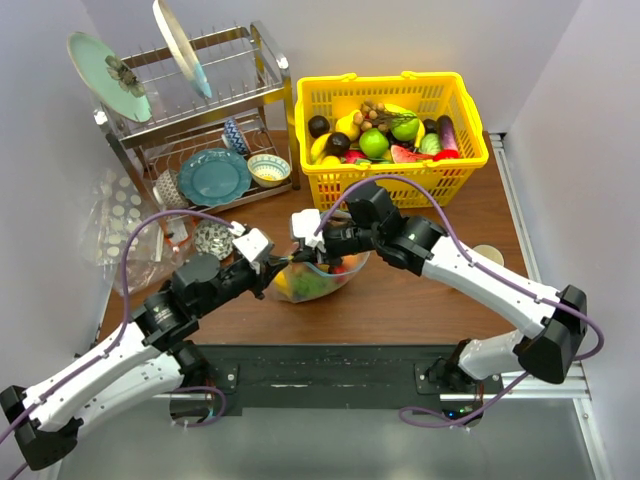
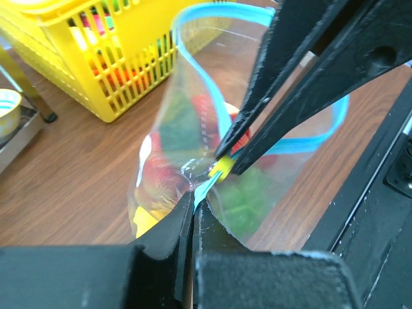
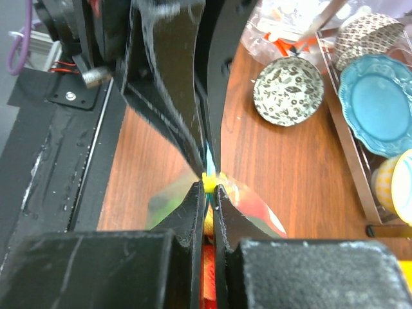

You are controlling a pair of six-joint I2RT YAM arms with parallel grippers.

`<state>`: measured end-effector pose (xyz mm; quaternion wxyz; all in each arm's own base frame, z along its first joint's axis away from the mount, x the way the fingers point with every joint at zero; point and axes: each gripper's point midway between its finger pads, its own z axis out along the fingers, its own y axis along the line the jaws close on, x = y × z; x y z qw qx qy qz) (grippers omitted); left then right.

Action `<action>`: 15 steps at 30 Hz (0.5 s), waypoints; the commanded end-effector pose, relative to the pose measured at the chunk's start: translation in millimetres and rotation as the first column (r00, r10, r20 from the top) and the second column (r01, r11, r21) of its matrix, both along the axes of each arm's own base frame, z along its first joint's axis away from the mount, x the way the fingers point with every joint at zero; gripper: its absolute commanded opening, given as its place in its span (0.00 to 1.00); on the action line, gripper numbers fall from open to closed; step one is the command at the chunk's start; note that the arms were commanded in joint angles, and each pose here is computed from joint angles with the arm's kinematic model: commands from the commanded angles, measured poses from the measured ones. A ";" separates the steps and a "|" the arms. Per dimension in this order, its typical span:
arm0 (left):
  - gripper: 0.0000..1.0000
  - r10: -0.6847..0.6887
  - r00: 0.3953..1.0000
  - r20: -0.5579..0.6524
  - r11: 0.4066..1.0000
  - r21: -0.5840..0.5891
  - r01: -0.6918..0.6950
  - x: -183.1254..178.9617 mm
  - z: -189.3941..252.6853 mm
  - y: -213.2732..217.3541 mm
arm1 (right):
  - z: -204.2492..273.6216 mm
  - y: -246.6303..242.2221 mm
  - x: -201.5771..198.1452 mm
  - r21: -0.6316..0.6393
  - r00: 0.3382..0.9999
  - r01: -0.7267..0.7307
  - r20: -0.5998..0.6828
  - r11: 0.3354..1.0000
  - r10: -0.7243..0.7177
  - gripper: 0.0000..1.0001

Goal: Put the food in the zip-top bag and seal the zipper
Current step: Zip the zipper food storage bag at the center of the board.

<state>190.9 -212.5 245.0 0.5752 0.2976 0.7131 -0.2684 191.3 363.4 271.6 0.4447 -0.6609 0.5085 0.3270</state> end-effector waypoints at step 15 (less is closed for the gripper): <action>0.00 0.456 0.889 0.040 0.890 -0.026 -0.455 38.3 16.4 74.1 | -10.1 -39.4 9.5 -0.060 0.981 0.193 0.001 0.979 -0.194 0.00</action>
